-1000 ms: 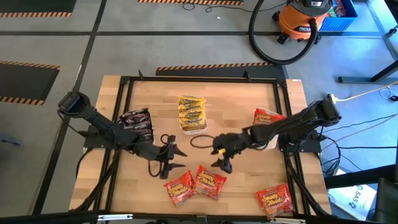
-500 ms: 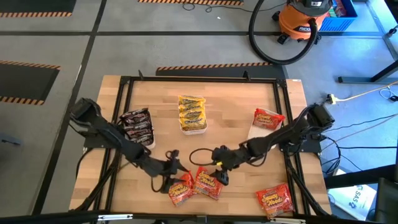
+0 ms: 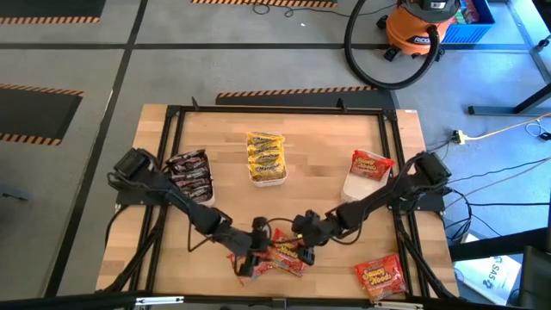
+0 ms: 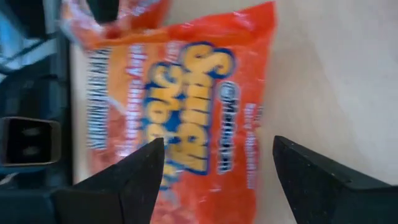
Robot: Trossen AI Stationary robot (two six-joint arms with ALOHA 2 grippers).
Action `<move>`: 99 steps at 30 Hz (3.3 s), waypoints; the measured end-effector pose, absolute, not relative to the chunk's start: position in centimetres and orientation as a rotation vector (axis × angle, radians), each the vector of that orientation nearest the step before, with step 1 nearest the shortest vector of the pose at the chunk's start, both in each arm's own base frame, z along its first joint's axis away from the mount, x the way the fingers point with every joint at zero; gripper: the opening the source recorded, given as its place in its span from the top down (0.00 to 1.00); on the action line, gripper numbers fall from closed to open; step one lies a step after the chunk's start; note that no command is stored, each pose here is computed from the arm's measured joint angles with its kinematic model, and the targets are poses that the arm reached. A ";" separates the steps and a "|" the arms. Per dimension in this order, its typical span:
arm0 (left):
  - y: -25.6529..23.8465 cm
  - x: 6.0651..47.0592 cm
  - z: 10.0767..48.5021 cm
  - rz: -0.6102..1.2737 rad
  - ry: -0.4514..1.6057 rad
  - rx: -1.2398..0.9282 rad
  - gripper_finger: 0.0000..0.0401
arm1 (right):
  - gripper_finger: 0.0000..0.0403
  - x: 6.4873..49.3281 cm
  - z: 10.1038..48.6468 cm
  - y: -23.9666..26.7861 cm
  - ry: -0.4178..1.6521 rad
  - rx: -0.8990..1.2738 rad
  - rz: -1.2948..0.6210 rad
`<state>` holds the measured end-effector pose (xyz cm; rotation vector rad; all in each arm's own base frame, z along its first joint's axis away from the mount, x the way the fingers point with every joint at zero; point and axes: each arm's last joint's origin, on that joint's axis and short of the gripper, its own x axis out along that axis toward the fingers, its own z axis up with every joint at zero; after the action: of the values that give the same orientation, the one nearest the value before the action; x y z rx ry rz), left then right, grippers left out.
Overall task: Sort Maruchan noodles
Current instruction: Put the center orange noodle pack into the right white bin
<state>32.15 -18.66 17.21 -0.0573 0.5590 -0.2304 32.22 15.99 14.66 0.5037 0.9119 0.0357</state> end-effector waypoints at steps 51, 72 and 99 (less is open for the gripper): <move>-15.2 37.3 10.3 -0.010 0.610 -0.103 0.51 | 0.32 29.9 16.5 6.1 1.186 0.643 0.005; -15.1 37.2 10.3 0.009 0.608 -0.094 0.51 | 0.32 27.3 15.1 5.2 0.944 0.894 0.024; -15.0 37.3 10.3 0.023 0.596 -0.085 0.51 | 0.32 29.0 12.2 6.8 0.856 0.964 0.034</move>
<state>37.30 -15.05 10.30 -0.0845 0.5961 0.0227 28.97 6.85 12.24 0.9636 0.8563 0.0340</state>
